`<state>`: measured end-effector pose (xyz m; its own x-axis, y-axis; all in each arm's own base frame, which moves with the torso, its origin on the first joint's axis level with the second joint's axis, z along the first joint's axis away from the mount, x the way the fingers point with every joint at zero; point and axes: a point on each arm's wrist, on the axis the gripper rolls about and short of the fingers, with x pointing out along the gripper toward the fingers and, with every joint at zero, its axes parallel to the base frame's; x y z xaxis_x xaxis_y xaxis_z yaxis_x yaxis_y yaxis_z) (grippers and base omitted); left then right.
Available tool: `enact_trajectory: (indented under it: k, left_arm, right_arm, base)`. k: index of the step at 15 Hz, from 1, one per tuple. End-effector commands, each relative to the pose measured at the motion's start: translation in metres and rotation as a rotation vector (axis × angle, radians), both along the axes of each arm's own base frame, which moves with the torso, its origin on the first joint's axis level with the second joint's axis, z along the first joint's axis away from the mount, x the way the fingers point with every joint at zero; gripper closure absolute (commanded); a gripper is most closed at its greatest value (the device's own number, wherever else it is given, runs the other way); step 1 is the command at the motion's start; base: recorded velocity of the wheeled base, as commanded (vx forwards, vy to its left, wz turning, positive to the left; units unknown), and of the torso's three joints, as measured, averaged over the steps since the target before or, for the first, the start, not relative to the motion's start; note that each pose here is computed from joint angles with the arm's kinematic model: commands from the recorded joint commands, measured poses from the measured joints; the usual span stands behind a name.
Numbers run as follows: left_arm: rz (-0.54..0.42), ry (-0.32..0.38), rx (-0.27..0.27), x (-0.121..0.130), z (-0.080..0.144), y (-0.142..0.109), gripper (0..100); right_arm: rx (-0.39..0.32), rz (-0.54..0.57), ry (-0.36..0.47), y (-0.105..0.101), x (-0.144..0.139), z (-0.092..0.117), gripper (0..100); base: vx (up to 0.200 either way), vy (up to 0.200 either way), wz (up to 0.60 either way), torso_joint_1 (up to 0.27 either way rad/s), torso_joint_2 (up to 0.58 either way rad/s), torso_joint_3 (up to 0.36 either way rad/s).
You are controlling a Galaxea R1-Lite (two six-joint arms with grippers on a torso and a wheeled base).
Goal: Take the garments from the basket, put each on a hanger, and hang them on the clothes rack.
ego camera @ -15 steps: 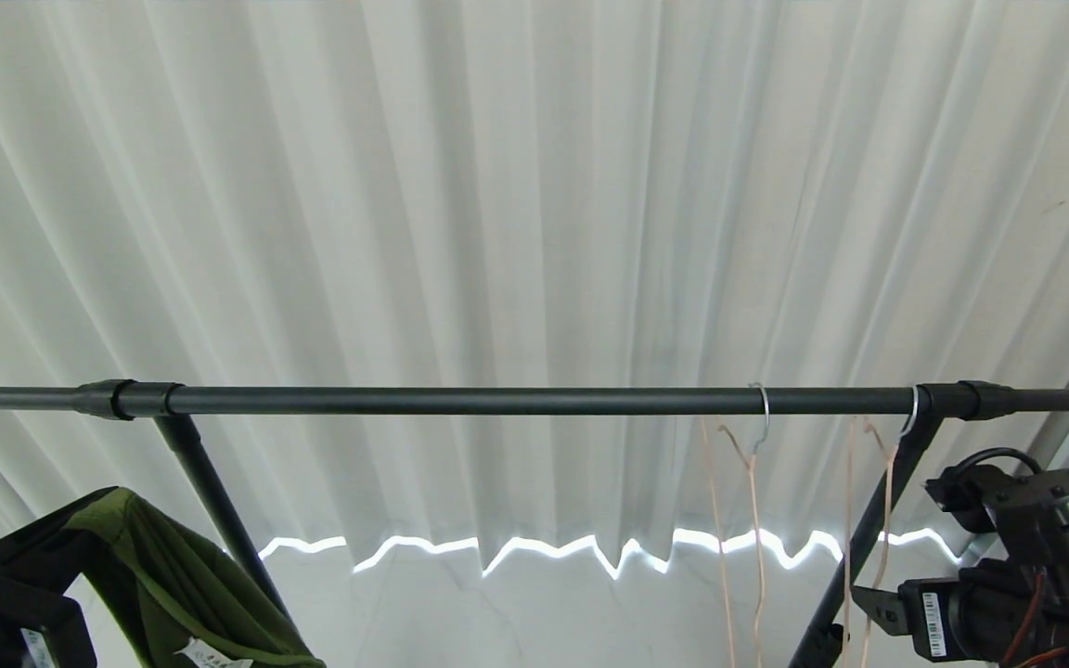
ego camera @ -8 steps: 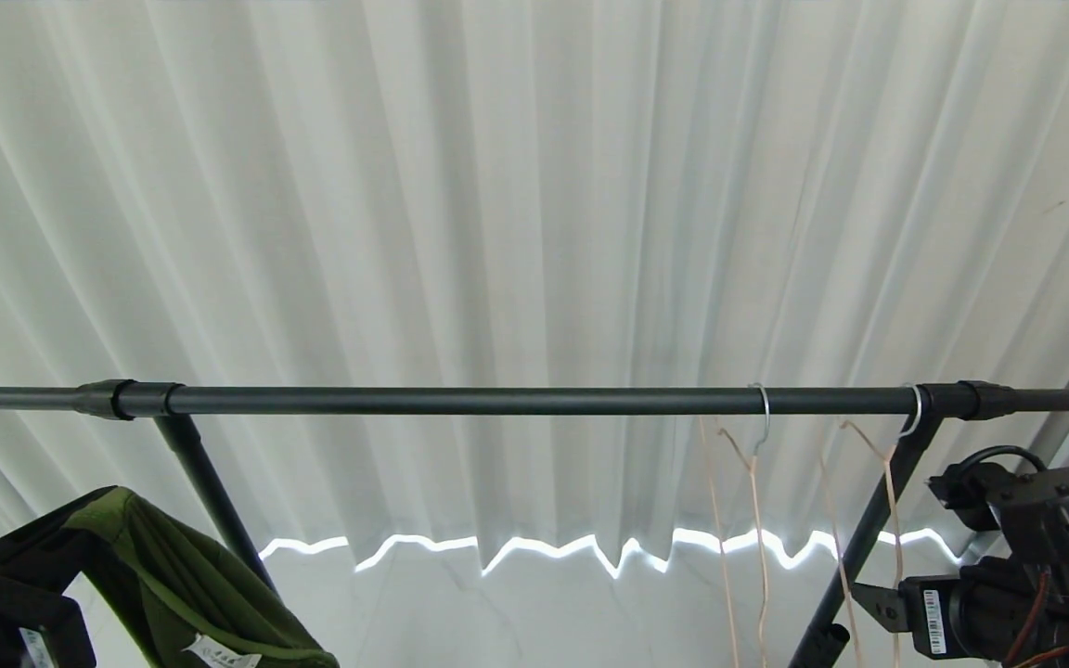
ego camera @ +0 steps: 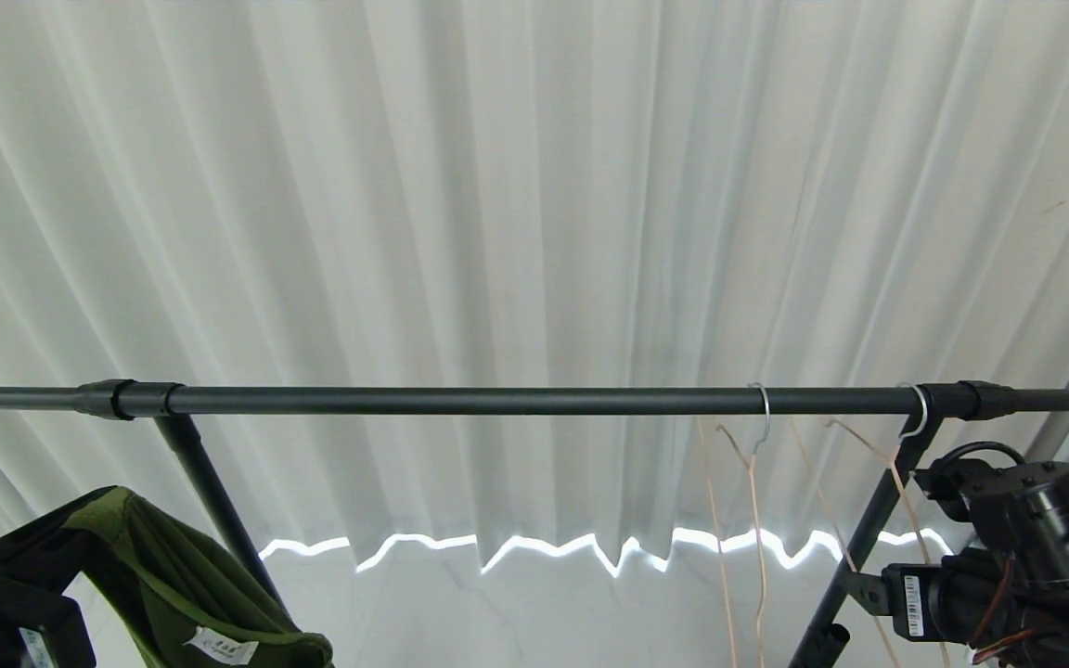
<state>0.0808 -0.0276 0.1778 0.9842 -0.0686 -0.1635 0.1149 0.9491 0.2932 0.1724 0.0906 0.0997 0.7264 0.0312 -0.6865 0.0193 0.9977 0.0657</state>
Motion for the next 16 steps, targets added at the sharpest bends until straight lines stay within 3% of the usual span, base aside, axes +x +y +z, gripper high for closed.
enact_trajectory:
  k: [1, 9, 10, 16]
  left_arm:
    - [0.001, -0.001, -0.001, 0.000, 0.000, 0.000, 100]
    - [0.001, -0.009, -0.004, -0.002, 0.001, 0.001, 100]
    - [0.001, -0.014, -0.006, -0.002, 0.001, 0.001, 100]
    - [0.002, -0.024, -0.009, -0.004, 0.002, 0.002, 100]
  right_arm:
    - [0.001, -0.030, 0.012, -0.003, 0.005, -0.005, 0]
    - [0.019, -0.048, -0.023, -0.006, 0.011, -0.020, 0]
    - [0.016, -0.046, -0.028, -0.006, 0.014, -0.022, 100]
    - [0.021, -0.054, -0.017, -0.011, 0.017, -0.024, 100]
  base:
    - [0.000, 0.000, 0.00, 0.000, 0.00, 0.000]
    - [0.000, 0.000, 0.00, 0.000, 0.00, 0.000]
    - [0.000, 0.000, 0.00, 0.000, 0.00, 0.000]
    - [0.000, 0.000, 0.00, 0.000, 0.00, 0.000]
